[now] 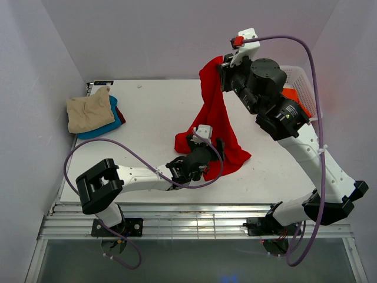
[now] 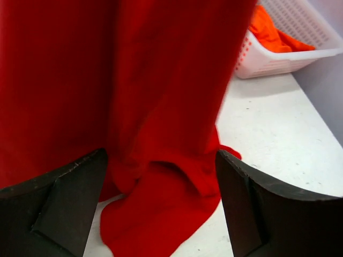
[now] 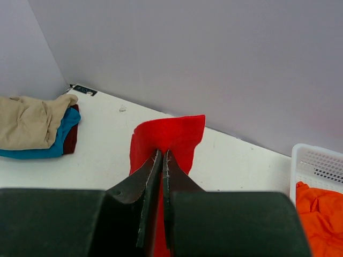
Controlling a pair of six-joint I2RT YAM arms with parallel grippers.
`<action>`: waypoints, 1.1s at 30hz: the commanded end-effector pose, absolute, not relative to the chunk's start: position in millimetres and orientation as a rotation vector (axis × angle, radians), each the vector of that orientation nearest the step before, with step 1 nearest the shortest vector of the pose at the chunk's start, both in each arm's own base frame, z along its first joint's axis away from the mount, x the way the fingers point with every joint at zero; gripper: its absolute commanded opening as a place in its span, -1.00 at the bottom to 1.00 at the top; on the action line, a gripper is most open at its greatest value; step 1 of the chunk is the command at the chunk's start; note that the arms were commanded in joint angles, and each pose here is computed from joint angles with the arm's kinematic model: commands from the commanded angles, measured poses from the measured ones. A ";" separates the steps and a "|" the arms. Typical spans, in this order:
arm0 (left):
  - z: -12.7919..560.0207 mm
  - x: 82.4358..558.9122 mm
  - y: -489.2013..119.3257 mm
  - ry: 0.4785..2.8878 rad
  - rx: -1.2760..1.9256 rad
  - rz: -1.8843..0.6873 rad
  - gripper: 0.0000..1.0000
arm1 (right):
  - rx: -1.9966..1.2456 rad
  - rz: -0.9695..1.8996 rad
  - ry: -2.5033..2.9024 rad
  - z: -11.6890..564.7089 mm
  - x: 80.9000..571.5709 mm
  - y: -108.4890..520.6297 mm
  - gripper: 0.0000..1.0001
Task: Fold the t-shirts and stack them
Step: Flatten out the tshirt
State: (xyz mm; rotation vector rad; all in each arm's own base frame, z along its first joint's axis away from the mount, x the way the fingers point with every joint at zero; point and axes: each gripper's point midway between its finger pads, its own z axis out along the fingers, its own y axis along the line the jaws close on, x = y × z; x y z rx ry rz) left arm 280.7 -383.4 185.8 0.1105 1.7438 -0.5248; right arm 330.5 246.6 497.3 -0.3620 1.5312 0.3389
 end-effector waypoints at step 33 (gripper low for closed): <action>172.9 279.2 -397.6 1.655 0.160 -0.622 0.80 | -0.180 0.243 1.384 558.0 303.6 179.7 -0.85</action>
